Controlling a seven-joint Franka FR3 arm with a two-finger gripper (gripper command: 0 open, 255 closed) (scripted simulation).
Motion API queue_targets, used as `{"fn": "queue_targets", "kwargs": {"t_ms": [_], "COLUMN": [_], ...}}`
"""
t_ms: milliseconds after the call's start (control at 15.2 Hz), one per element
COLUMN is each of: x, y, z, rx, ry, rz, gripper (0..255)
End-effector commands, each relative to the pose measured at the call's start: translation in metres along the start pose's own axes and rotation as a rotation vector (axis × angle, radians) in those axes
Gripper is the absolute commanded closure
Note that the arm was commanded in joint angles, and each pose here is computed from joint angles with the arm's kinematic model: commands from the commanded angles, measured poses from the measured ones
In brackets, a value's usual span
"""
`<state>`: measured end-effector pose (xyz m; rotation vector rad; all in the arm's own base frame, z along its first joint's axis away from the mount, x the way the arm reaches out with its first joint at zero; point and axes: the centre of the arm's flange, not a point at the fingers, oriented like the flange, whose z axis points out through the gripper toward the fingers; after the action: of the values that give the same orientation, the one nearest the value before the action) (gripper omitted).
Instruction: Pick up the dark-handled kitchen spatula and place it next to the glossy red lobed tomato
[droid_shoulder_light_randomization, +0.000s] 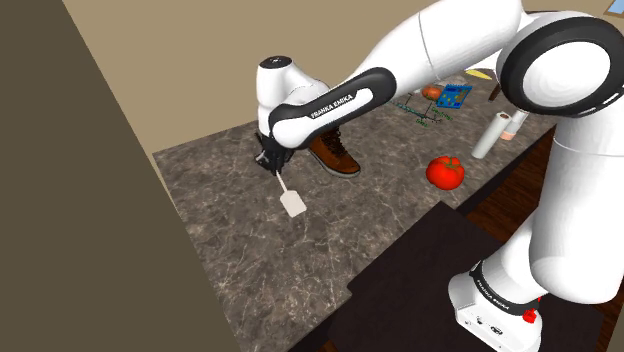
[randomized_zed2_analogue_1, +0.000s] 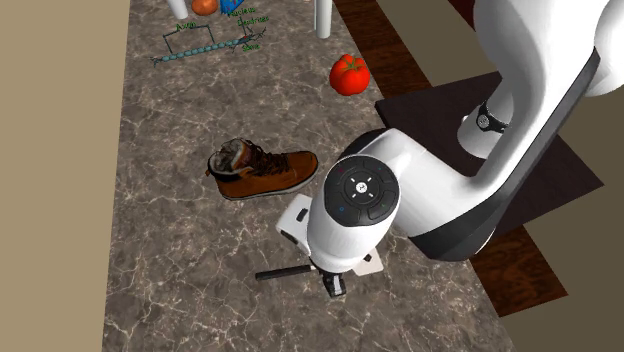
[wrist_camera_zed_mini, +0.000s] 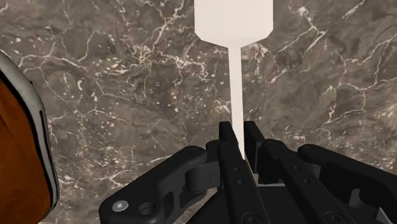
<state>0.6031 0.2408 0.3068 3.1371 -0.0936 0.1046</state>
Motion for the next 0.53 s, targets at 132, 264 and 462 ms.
{"fn": "queue_targets", "kwargs": {"t_ms": [132, 264, 462], "x": [0.001, 0.002, -0.001], "y": [0.000, 0.000, 0.026], "z": [-0.021, -0.031, -0.034], "rx": [0.000, 0.000, 0.000], "ry": [0.000, 0.000, 0.000], "rz": [0.000, 0.000, 0.000], "gripper": [255, 255, 255]}}
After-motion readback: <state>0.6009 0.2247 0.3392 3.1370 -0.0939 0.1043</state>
